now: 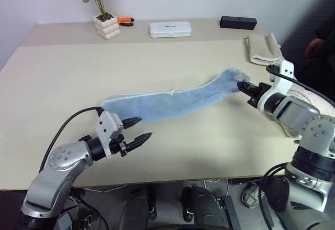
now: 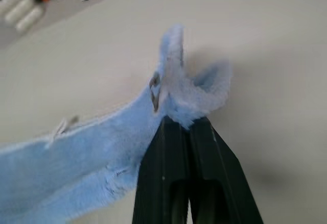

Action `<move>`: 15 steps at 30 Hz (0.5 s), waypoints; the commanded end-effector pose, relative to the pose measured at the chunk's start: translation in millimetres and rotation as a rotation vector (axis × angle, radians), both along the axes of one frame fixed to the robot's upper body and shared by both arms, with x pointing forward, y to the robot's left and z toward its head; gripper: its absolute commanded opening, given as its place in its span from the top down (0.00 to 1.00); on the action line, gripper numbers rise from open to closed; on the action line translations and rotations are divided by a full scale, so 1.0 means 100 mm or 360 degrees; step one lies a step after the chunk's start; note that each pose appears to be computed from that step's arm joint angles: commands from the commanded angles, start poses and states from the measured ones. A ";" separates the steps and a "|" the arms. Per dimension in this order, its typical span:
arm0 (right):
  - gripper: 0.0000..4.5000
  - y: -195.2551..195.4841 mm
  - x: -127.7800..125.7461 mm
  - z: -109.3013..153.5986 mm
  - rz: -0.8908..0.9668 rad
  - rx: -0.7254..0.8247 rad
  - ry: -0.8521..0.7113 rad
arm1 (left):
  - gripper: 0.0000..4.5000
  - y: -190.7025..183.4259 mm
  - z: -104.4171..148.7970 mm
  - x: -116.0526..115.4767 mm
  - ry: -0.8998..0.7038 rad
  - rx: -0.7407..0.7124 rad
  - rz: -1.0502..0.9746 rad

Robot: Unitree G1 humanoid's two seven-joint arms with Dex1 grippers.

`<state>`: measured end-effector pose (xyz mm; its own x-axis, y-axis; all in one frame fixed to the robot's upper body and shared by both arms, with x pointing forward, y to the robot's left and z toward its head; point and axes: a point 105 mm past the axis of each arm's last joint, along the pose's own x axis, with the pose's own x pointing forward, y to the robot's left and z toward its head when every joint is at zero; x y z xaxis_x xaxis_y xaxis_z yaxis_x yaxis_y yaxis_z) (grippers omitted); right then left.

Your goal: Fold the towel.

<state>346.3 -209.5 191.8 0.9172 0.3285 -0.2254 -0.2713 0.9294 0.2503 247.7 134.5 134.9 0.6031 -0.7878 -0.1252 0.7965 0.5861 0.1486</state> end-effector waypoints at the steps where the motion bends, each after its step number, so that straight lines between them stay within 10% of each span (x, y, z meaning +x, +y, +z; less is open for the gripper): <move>1: 0.99 0.60 -0.13 0.16 0.0506 -0.0377 -0.0243 | 0.35 0.05 0.08 0.02 -0.0085 0.0014 0.0022; 7: 0.99 1.31 -0.28 -0.03 0.1030 -0.0698 -0.0370 | 0.35 0.08 0.07 0.01 -0.0093 0.0024 0.0044; 15: 0.99 1.50 -0.13 -0.32 0.1027 -0.0748 -0.0311 | 0.35 0.09 0.05 -0.03 -0.0094 0.0031 0.0080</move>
